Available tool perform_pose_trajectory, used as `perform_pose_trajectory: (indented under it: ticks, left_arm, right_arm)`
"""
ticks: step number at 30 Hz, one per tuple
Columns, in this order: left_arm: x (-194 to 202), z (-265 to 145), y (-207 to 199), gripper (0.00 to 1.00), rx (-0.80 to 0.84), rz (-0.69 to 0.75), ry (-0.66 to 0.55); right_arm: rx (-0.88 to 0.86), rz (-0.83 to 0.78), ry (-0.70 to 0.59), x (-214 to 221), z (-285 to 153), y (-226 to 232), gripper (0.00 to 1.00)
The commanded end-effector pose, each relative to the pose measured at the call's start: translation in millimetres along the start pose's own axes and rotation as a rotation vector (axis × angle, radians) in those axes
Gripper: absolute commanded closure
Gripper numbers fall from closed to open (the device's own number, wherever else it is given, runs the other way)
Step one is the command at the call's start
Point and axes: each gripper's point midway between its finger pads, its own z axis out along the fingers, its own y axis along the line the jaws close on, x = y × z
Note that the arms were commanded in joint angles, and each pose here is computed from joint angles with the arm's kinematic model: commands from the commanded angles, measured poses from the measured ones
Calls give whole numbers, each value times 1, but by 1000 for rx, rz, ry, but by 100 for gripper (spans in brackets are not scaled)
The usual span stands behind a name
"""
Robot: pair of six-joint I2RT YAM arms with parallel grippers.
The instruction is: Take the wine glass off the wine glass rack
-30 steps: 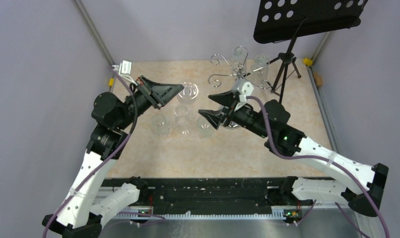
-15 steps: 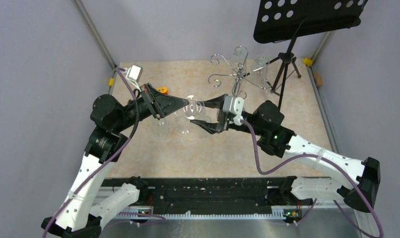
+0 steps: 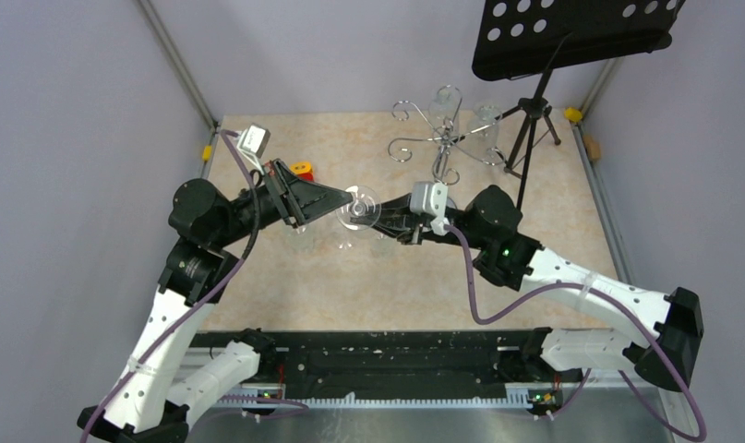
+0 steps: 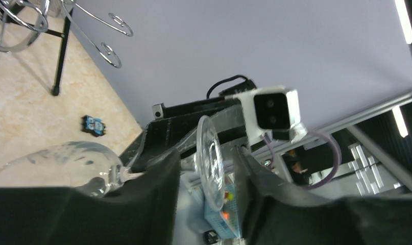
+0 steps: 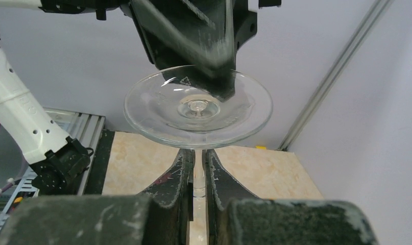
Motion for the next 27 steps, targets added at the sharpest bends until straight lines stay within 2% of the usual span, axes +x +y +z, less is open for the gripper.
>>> perform_pose_trajectory:
  ticks: [1, 4, 5, 10, 13, 18, 22, 25, 27]
  left_arm:
    - [-9, -7, -22, 40, 68, 90, -67]
    - [-15, -9, -15, 22, 38, 104, -122]
    - [-17, -11, -14, 19, 31, 108, -142]
    - [-26, -11, 4, 17, -5, 86, -229]
    - [-27, -9, 5, 17, 40, 90, -245]
    - [-24, -4, 16, 19, 30, 104, -225]
    - [-20, -2, 4, 22, 99, 96, -193]
    - [-14, -2, -12, 32, 195, 90, -149]
    - [-11, -3, -20, 42, 246, 81, -132]
  right_arm:
    - [81, 11, -161, -46, 0, -15, 100]
    - [186, 36, -229, -61, -11, -30, 100]
    - [217, 44, -255, -67, -17, -33, 100]
    - [354, 147, -406, -105, -44, -50, 100]
    - [468, 269, -534, -127, -63, -68, 100]
    - [554, 445, -747, -153, -88, -85, 100]
    - [563, 516, -794, -162, -90, -90, 100]
    - [576, 554, -800, -159, -89, -93, 100]
    - [564, 562, -803, -160, -88, -93, 100]
